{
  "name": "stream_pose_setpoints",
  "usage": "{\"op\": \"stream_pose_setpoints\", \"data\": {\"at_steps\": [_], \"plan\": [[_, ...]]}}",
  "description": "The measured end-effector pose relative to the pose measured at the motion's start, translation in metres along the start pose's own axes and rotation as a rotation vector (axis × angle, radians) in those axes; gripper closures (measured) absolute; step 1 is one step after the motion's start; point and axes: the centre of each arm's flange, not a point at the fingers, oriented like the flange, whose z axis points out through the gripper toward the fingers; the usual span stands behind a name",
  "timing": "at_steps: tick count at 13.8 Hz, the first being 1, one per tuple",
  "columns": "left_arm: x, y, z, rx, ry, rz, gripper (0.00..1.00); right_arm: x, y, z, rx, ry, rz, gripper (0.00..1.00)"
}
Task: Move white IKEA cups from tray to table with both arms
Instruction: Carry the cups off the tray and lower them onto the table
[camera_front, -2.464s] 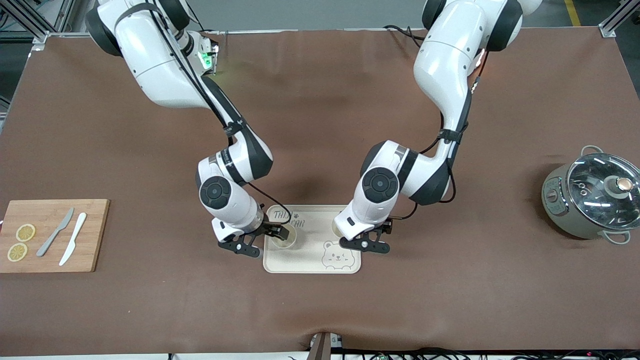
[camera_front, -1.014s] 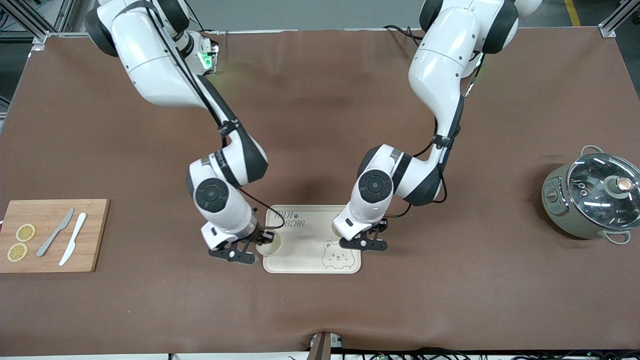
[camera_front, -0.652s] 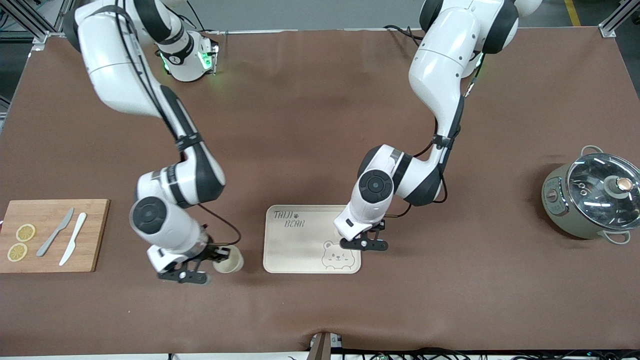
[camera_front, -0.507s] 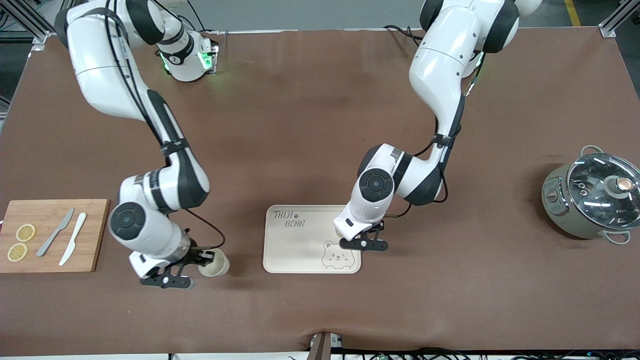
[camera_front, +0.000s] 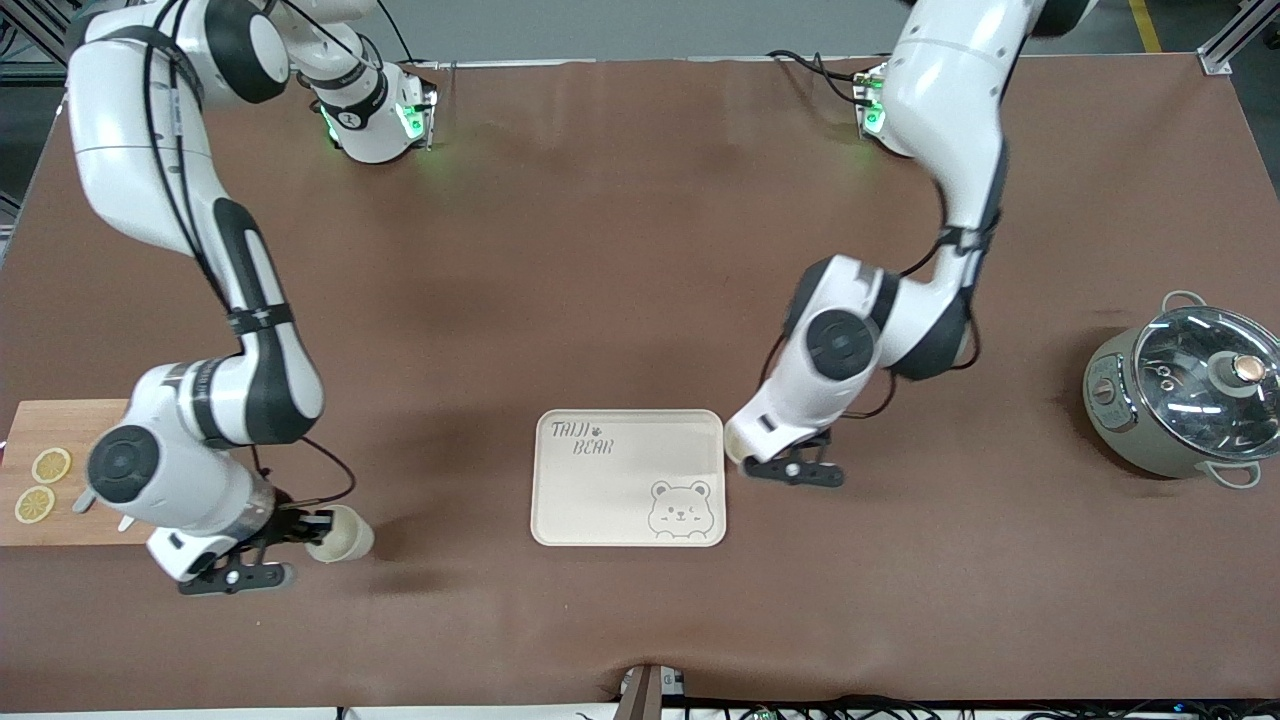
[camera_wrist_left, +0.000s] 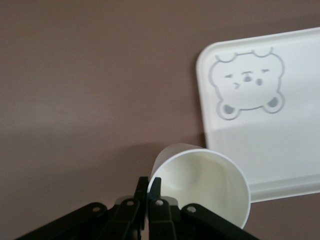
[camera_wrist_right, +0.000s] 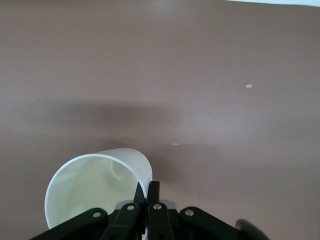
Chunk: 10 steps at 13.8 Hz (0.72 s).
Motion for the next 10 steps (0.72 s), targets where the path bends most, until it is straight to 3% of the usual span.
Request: {"op": "stream_pose_setpoints", "data": {"at_steps": [5, 10], "plan": [[-0.106, -0.147, 0.008, 0.001, -0.045, 0.142, 0.96, -0.015, 0.075, 0.009, -0.005, -0.020, -0.081, 0.97], [-0.140, -0.182, -0.011, -0.013, -0.049, 0.185, 0.96, -0.032, 0.079, 0.037, 0.037, -0.070, -0.075, 0.97]]}}
